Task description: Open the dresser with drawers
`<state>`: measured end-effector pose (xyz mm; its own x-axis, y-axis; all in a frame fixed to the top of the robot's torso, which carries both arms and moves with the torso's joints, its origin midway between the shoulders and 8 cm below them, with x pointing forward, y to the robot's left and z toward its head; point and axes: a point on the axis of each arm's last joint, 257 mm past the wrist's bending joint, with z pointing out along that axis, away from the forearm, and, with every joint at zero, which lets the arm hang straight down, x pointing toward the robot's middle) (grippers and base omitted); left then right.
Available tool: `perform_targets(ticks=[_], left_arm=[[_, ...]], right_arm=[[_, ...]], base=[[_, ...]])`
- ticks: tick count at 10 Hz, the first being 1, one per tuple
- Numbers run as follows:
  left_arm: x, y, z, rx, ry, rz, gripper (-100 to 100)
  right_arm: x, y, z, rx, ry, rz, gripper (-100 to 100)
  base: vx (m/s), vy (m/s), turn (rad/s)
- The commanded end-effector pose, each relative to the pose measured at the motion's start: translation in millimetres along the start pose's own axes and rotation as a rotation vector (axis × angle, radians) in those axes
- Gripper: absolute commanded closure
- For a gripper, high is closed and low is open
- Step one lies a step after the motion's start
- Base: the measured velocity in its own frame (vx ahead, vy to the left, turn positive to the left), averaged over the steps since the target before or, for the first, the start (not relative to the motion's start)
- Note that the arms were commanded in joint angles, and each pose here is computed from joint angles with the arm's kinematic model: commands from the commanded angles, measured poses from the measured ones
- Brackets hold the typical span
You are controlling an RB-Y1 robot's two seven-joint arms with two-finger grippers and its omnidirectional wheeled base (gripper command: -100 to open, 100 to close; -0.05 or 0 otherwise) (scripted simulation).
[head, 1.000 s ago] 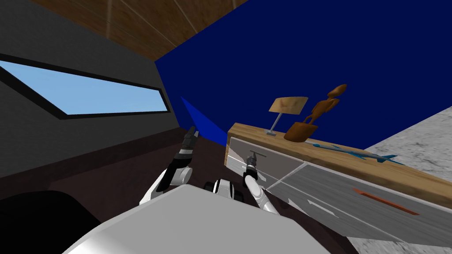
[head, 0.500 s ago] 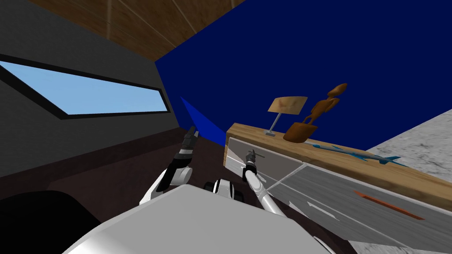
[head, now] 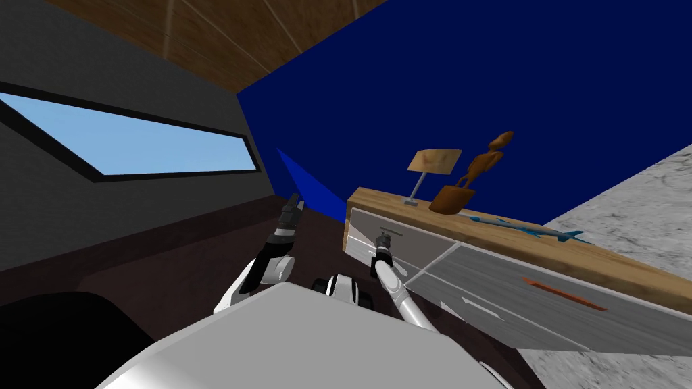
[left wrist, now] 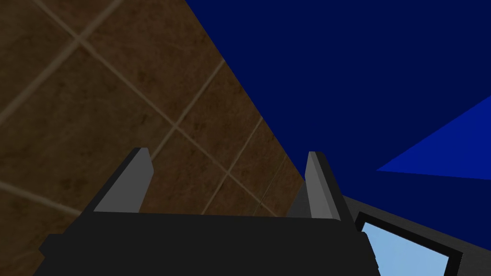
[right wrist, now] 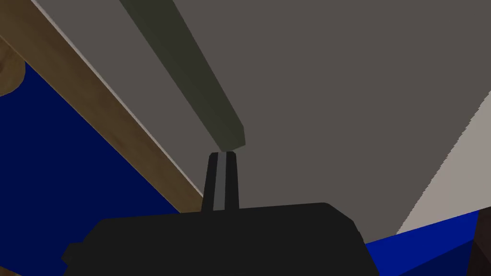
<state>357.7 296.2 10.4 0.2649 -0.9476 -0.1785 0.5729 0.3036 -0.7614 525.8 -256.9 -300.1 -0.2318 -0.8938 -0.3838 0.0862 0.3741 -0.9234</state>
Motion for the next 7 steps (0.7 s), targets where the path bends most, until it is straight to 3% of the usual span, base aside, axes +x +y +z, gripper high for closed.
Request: perform_targets(ticks=[1,2,3,7], left_arm=[[0.0,0.0,0.0,0.0,0.0,0.0,0],[0.0,0.0,0.0,0.0,0.0,0.0,0],[0.0,0.0,0.0,0.0,0.0,0.0,0],[-0.2,0.1,-0.2,0.0,0.0,0.001,0]], right_arm=[[-6.3,0.9,-0.9,-0.005,-0.01,0.0,100],[-4.7,0.5,-0.7,-0.004,-0.007,0.0,100],[-2.7,0.5,0.3,-0.004,-0.003,0.002,-100],[0.6,-0.8,2.5,0.0,0.003,0.007,-100]], base=[[-0.213,0.05,-0.042],[-0.102,0.026,-0.011],[0.068,-0.036,0.038],[0.16,-0.041,0.029]])
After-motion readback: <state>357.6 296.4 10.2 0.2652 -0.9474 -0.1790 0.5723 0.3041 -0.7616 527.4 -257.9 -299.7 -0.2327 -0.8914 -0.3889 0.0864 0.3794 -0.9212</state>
